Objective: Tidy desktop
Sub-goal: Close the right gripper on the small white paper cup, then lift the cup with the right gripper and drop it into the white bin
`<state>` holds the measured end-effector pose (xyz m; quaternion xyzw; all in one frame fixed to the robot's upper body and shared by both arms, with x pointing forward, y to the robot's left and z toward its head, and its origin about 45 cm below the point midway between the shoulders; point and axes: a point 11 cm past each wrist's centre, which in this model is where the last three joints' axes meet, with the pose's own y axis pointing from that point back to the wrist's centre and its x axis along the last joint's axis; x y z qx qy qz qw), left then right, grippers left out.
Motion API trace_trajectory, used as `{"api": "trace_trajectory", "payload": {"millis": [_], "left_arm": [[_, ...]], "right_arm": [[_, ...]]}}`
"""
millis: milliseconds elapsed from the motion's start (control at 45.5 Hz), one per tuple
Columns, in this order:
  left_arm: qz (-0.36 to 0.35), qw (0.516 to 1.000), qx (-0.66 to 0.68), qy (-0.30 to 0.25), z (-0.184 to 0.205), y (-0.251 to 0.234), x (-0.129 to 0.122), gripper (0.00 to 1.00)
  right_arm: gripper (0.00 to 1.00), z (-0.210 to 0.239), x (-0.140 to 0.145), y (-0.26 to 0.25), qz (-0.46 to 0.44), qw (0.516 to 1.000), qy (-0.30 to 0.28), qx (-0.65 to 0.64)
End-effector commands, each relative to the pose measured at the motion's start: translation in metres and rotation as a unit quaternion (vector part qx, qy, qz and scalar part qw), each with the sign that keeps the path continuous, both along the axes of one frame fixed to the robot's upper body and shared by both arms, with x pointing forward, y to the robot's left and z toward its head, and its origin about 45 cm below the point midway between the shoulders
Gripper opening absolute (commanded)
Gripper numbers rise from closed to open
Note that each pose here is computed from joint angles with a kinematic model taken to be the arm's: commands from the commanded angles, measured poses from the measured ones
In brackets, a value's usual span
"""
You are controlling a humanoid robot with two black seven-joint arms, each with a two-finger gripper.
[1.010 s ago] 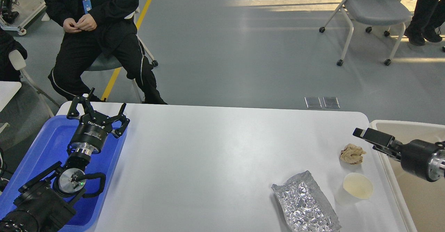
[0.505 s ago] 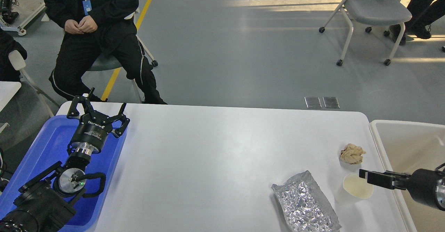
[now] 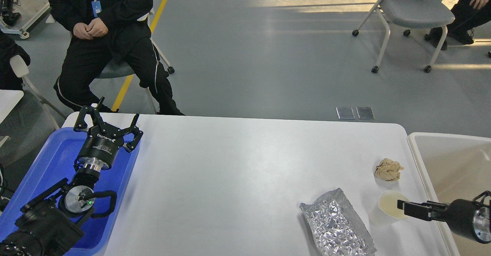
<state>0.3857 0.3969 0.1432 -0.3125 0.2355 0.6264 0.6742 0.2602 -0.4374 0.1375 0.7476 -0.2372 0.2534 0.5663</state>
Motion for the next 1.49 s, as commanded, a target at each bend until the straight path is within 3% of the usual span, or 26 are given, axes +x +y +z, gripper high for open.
{"api": "trace_trajectory", "payload": {"millis": [0, 242, 329, 483, 571, 615, 1120, 1471], "left_arm": [[0.000, 1.000, 0.000, 0.000, 0.000, 0.000, 0.000, 1.00], [0.000, 1.000, 0.000, 0.000, 0.000, 0.000, 0.000, 1.00], [0.000, 1.000, 0.000, 0.000, 0.000, 0.000, 0.000, 1.00], [0.000, 1.000, 0.000, 0.000, 0.000, 0.000, 0.000, 1.00], [0.000, 1.000, 0.000, 0.000, 0.000, 0.000, 0.000, 1.00], [0.000, 1.000, 0.000, 0.000, 0.000, 0.000, 0.000, 1.00], [0.000, 1.000, 0.000, 0.000, 0.000, 0.000, 0.000, 1.00], [0.000, 1.000, 0.000, 0.000, 0.000, 0.000, 0.000, 1.00]], "right_arm": [[0.97, -0.021, 0.001, -0.005, -0.011, 1.000, 0.006, -0.012], [0.93, -0.028, 0.001, 0.007, -0.007, 1.000, 0.005, 0.001], [0.84, -0.029, 0.002, 0.009, -0.005, 1.000, 0.005, 0.002], [0.45, -0.034, -0.003, 0.011, 0.006, 1.000, 0.018, -0.003], [0.08, -0.033, -0.001, 0.013, 0.009, 1.000, 0.016, -0.003], [0.01, -0.033, 0.000, 0.013, 0.009, 1.000, 0.015, -0.003], [0.00, -0.019, 0.015, 0.012, 0.009, 1.000, -0.003, -0.005], [0.00, 0.025, 0.021, 0.010, 0.027, 0.999, -0.021, -0.005]]}}
